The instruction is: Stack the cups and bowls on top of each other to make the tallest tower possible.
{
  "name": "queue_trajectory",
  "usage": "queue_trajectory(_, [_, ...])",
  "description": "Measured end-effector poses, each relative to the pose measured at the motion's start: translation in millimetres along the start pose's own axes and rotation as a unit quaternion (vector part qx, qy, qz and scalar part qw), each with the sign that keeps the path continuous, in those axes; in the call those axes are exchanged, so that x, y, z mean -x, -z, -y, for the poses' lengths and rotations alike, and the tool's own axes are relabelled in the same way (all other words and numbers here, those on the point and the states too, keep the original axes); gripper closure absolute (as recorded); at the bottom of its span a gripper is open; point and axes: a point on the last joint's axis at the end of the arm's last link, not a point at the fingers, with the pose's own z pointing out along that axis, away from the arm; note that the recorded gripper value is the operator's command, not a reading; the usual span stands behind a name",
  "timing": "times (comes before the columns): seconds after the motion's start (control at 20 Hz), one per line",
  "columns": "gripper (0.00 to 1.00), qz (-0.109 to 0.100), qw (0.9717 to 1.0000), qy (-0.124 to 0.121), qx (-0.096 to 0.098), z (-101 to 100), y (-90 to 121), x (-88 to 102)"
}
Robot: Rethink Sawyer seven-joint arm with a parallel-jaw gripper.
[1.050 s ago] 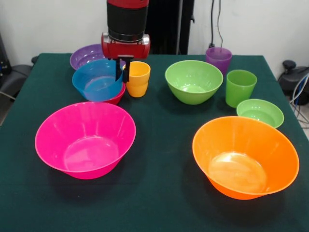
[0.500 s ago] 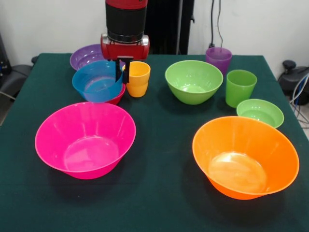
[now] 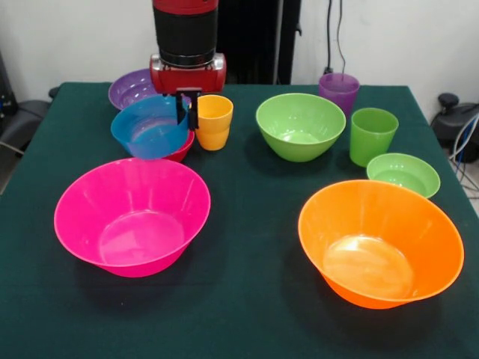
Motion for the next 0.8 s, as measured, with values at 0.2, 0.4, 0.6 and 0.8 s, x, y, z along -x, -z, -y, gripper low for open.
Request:
queue_trajectory(0.2, [1.00, -0.008, 0.9999, -0.010, 0.008, 12.4, -0.8, -3.6])
queue_trajectory(0.4, [1.00, -0.022, 0.9994, -0.014, 0.021, 17.2, -7.4, -9.3])
queue_trajectory(0.6, [1.00, -0.045, 0.9983, -0.011, 0.035, 20.6, -19.3, -21.1])
queue_trajectory(0.8, [1.00, -0.053, 0.9980, 0.004, 0.034, 21.2, -27.2, -29.3])
